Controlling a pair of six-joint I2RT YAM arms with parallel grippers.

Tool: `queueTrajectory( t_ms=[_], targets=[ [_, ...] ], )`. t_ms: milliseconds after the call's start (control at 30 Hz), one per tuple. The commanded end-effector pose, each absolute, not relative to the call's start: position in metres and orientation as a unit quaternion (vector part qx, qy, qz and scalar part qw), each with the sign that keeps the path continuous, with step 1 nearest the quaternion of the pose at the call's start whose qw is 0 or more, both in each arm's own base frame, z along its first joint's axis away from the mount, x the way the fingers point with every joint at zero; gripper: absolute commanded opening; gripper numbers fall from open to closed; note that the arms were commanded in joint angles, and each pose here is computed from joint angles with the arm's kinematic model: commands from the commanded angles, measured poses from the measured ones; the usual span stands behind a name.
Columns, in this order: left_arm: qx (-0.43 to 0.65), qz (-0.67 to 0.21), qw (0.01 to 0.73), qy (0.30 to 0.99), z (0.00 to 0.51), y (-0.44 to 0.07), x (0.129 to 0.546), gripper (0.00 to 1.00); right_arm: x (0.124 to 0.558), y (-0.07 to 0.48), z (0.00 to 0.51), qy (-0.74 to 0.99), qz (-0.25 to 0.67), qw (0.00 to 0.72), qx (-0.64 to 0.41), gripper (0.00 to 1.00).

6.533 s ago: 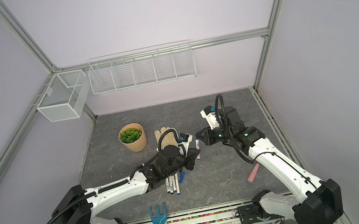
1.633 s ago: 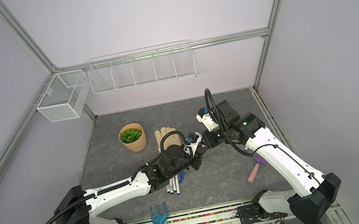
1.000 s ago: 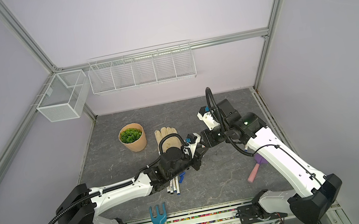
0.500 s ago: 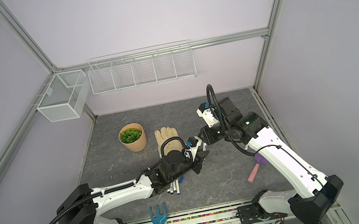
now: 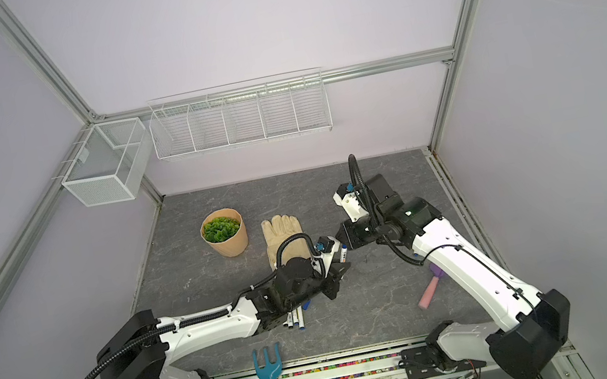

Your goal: Insert the pens into the pen caps

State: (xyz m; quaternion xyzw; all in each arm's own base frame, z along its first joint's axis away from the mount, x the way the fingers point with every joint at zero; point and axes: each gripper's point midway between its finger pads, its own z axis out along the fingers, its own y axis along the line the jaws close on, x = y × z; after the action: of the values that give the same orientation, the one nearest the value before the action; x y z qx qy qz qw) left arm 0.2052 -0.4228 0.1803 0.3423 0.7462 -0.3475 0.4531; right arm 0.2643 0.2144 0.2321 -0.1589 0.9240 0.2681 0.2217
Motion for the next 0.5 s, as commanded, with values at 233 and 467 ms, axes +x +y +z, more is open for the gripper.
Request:
queueTrajectory(
  t_ms=[233, 467],
  targets=[
    [0.211, -0.436, 0.623, 0.614, 0.345, -0.416, 0.254, 0.00, 0.192, 0.206, 0.122, 0.968, 0.194, -0.040, -0.153, 0.07],
    [0.212, -0.489, 0.617, 0.579, 0.366, -0.415, 0.242, 0.00, 0.220, 0.202, 0.128, 0.954, 0.290, -0.039, -0.060, 0.07]
  ],
)
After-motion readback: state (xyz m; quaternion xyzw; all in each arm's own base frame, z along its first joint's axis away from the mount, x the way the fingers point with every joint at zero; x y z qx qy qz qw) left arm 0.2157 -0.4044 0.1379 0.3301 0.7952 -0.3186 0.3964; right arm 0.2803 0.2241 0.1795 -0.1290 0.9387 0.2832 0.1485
